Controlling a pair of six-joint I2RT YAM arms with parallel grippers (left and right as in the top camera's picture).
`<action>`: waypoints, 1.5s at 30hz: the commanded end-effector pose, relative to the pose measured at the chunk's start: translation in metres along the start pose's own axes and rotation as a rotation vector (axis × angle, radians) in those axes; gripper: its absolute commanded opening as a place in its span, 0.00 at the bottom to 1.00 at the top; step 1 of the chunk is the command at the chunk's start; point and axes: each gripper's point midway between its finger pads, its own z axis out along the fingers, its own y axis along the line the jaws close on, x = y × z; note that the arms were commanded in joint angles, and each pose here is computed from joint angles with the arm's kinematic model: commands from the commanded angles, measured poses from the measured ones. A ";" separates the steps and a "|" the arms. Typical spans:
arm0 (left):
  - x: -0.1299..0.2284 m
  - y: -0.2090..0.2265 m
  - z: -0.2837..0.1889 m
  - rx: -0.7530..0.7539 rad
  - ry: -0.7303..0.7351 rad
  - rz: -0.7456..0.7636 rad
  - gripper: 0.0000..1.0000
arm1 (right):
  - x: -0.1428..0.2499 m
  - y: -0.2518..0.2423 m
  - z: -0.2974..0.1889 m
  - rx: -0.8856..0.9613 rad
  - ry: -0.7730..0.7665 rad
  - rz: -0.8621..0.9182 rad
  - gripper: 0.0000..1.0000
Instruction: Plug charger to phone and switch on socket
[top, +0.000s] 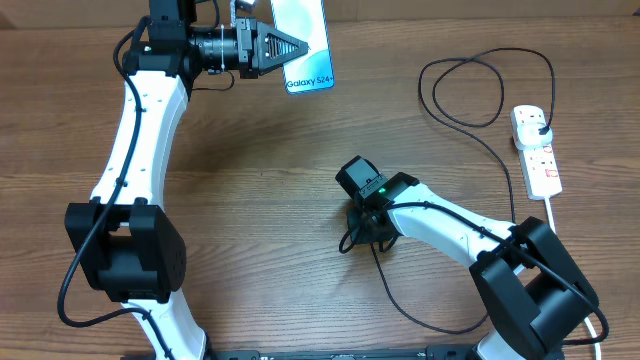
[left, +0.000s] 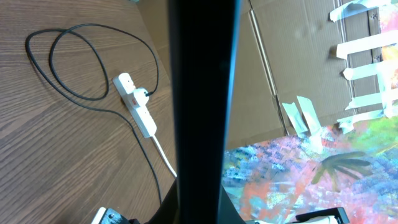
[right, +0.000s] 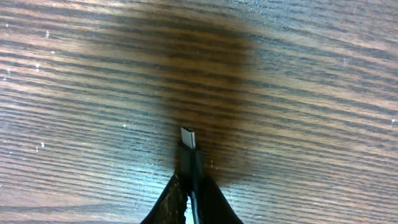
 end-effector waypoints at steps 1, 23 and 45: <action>-0.003 -0.012 -0.005 0.012 -0.006 0.055 0.04 | -0.002 -0.003 0.008 0.030 0.000 -0.002 0.08; -0.001 -0.015 -0.005 0.029 0.003 0.081 0.04 | -0.023 0.035 -0.034 -0.147 0.010 0.009 0.04; 0.010 -0.044 -0.010 0.191 0.079 0.191 0.04 | -0.042 0.135 -0.187 -0.815 -0.190 -0.184 0.04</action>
